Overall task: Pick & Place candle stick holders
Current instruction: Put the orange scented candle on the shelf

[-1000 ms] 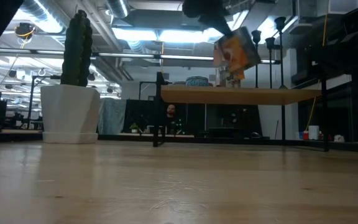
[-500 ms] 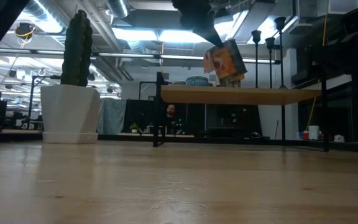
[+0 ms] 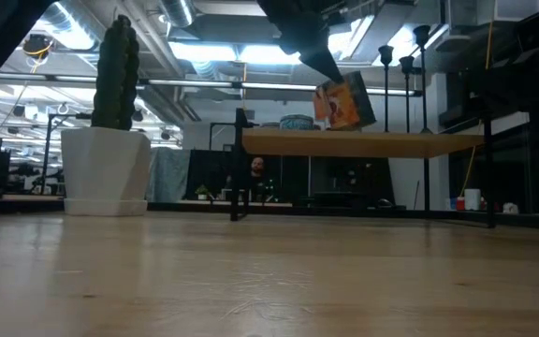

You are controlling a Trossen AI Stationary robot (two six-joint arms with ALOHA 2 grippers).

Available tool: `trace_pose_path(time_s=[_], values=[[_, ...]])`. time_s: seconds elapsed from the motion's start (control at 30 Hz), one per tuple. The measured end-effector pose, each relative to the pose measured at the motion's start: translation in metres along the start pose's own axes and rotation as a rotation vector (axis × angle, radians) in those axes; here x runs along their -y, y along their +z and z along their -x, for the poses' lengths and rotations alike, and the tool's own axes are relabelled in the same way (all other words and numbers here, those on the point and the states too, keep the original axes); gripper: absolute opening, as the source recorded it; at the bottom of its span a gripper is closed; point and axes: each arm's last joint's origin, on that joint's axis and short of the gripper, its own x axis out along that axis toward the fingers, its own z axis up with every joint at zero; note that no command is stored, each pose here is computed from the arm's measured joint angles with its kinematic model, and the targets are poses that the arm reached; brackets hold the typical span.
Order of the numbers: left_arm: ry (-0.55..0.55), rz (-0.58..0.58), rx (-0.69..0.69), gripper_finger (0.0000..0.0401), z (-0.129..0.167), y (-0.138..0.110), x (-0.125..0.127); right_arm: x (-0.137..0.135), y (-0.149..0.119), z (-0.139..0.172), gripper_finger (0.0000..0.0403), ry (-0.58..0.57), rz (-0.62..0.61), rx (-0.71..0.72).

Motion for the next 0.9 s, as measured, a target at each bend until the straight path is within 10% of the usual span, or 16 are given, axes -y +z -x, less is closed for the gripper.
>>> trace_pose_path(time_s=[0.67,0.9], values=[[0.107,0.012,0.068,0.0067,0.001,0.010,-0.005,0.000,0.000,0.000,0.0011,0.000,0.000,0.000],[0.301,-0.031,-0.114,0.0062,0.009,0.013,0.008,0.000,0.000,0.000,0.0011,0.000,0.000,0.000]])
